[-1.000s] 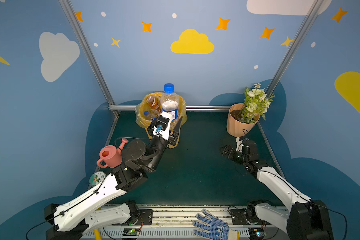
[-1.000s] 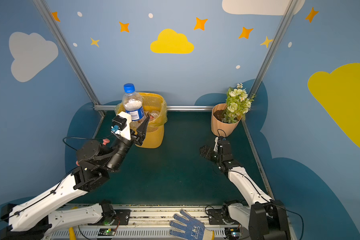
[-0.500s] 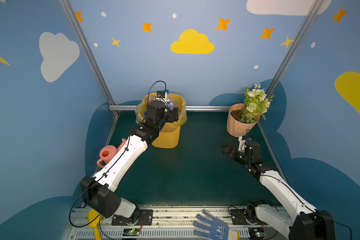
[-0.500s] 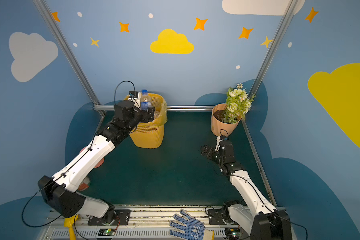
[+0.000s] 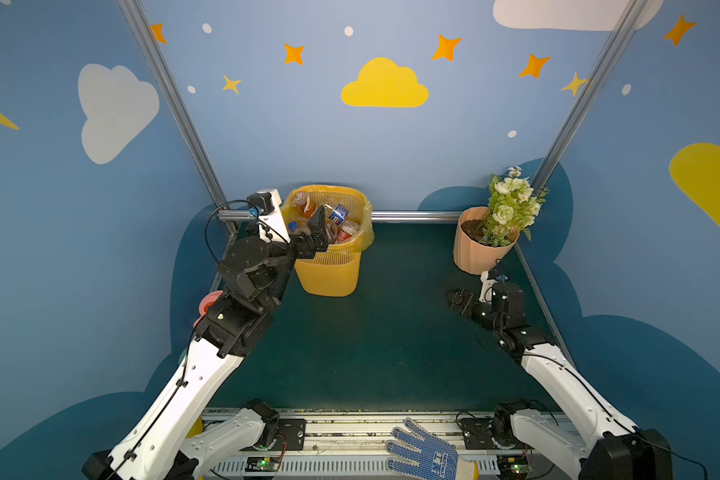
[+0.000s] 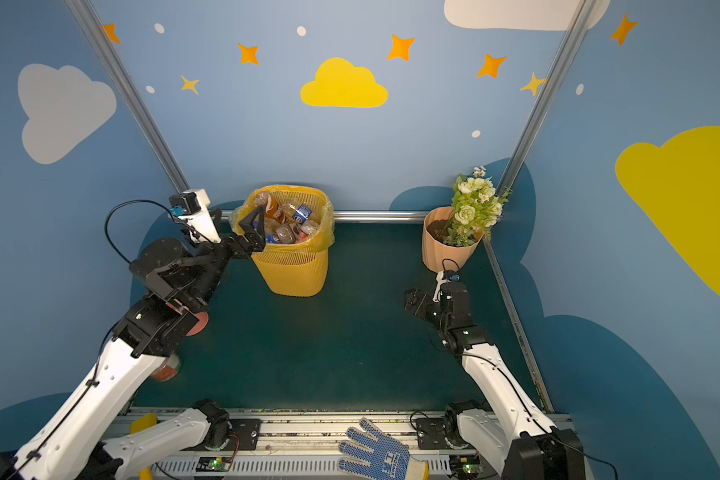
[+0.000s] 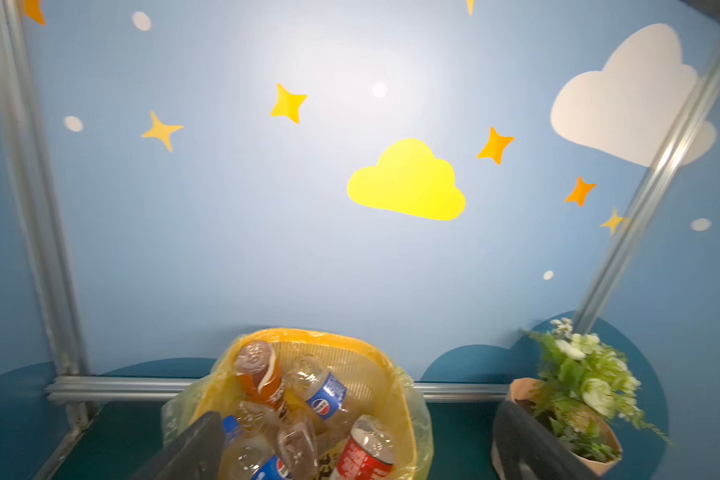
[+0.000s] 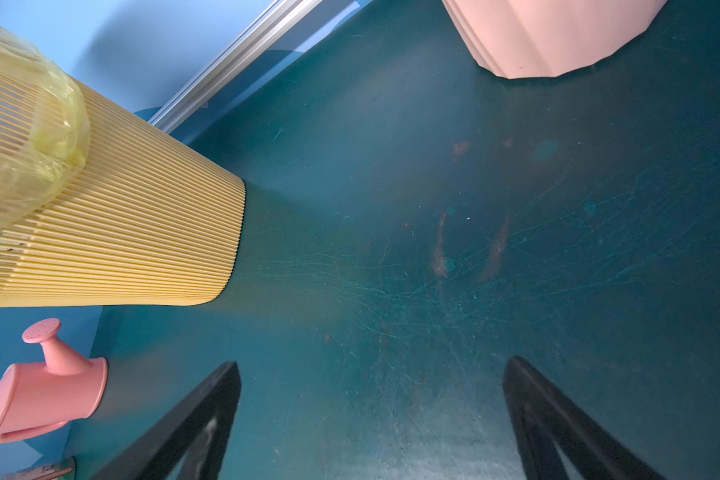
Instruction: Throw the plastic bottles in the bin
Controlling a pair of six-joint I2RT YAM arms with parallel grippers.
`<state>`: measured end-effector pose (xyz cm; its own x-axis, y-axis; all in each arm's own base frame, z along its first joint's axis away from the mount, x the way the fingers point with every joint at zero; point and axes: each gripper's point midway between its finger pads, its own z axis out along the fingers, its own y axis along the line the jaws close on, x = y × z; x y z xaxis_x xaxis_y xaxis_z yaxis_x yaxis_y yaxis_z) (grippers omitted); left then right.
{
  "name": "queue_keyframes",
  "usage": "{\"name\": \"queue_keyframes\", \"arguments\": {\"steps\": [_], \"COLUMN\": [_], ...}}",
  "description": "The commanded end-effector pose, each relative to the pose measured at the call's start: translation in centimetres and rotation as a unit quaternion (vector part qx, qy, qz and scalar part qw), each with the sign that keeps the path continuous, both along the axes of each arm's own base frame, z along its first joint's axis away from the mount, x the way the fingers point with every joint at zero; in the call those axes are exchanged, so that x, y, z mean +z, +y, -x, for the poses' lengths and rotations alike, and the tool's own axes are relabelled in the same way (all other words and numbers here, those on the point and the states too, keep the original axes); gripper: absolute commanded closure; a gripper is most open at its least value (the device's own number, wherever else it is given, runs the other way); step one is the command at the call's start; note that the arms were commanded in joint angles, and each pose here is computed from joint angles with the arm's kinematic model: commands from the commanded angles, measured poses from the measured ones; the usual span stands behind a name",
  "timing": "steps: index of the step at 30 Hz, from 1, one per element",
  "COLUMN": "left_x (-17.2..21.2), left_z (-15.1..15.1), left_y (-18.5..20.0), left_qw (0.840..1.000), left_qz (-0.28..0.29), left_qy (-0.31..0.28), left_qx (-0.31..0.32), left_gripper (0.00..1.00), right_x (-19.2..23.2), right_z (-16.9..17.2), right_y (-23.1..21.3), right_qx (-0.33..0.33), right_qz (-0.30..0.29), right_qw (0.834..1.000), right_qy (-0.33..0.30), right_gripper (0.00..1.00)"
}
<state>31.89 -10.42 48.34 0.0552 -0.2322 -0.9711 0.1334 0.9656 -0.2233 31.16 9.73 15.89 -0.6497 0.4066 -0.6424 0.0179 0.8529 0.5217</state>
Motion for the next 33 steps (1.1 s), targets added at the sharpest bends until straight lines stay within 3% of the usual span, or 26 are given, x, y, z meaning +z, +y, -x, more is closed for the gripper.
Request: {"name": "queue_keyframes", "arguments": {"steps": [1,5,10,15,18,25,27,29,33], "left_x": [-4.5,-8.9,-16.9,-26.0,-29.4,-33.8,-33.8,-33.8,-33.7], "left_z": [-1.8,-2.4,-2.4,-0.9,-0.1,0.8,0.9,0.8,0.7], "left_y": [1.3,4.4,7.9,11.1,12.1,13.7,14.0,14.2,14.6], "left_qw": [0.997,0.987,0.964,0.935,0.926,0.911,0.906,0.907,0.908], "left_qz": [-0.026,-0.026,-0.051,-0.041,-0.030,-0.037,-0.037,-0.036,-0.032], "left_qy": [0.053,0.094,0.169,0.258,0.273,0.294,0.303,0.300,0.294], "left_qx": [0.052,0.127,0.199,0.241,0.257,0.287,0.292,0.294,0.298], "left_gripper": [0.00,0.00,0.00,0.00,0.00,0.00,0.00,0.00,0.00], "right_x": [-0.4,-0.7,-0.6,0.0,0.5,-1.0,-1.4,-3.2,-4.9], "right_z": [0.2,0.1,-0.3,-1.4,-2.3,-5.1,-6.1,-6.5,-6.5], "right_y": [-0.7,-2.1,-5.1,-8.5,-9.7,-10.2,-10.1,-9.9,-10.0], "right_qx": [-0.007,-0.025,-0.062,-0.105,-0.119,-0.106,-0.099,-0.075,-0.077], "right_qz": [0.020,0.059,0.152,0.254,0.288,0.279,0.269,0.264,0.254], "right_qw": [1.000,0.998,0.985,0.955,0.937,0.936,0.937,0.948,0.947], "right_qy": [0.000,-0.013,-0.048,-0.114,-0.158,-0.188,-0.201,-0.162,-0.181], "right_gripper": [0.04,0.03,0.03,0.03,0.03,0.03,0.03,0.03,0.03]}}
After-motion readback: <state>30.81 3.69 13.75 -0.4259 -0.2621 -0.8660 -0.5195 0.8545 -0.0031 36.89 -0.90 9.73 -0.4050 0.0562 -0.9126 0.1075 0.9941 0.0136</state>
